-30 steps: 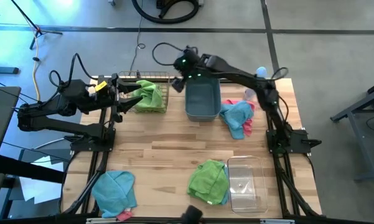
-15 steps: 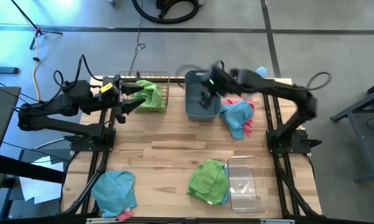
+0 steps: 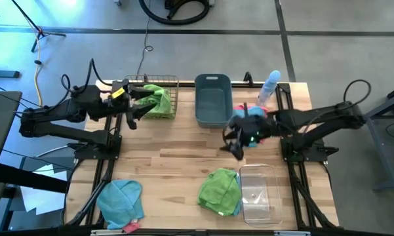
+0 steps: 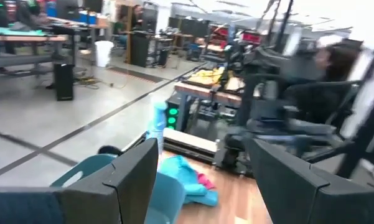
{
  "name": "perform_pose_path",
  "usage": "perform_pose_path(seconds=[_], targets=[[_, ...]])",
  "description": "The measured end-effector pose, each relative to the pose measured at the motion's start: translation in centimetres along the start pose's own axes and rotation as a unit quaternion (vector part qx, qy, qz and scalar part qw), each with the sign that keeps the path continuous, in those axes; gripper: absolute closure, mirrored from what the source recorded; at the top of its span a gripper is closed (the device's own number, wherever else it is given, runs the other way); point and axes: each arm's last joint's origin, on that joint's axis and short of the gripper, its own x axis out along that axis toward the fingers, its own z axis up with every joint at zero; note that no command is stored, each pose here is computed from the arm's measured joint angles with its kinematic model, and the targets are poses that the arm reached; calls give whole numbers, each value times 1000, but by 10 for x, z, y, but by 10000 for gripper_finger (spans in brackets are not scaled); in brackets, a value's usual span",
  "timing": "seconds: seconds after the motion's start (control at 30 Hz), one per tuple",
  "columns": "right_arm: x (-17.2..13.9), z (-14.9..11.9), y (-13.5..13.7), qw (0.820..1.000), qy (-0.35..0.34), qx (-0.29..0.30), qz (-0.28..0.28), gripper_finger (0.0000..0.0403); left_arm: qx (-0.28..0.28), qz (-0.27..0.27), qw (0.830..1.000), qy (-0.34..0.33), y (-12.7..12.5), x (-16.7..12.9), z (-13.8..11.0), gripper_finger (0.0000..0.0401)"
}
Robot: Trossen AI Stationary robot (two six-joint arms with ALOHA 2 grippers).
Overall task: Sort microfiber towel by color & place in baskets
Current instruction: Put the green towel into the wire basket
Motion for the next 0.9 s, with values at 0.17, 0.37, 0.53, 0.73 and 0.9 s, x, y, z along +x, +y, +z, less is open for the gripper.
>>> perform_pose_path(seconds=[0.17,0.37,0.53,0.73,0.9], targets=[[28,-15,27,989,8,-143,38,126,-1,40,999,13,1,5,-4,160],[54,-38,39,972,86,-202,87,126,-81,11,995,54,-5,15,-14,160],[72,-59,62,955,174,-223,84,126,-101,-41,989,103,-15,24,-25,160],[102,-70,80,944,232,-232,-33,126,-49,-90,987,127,-26,30,-32,160],[134,-76,86,934,275,-219,-68,126,-28,-101,987,125,-29,29,-32,160]])
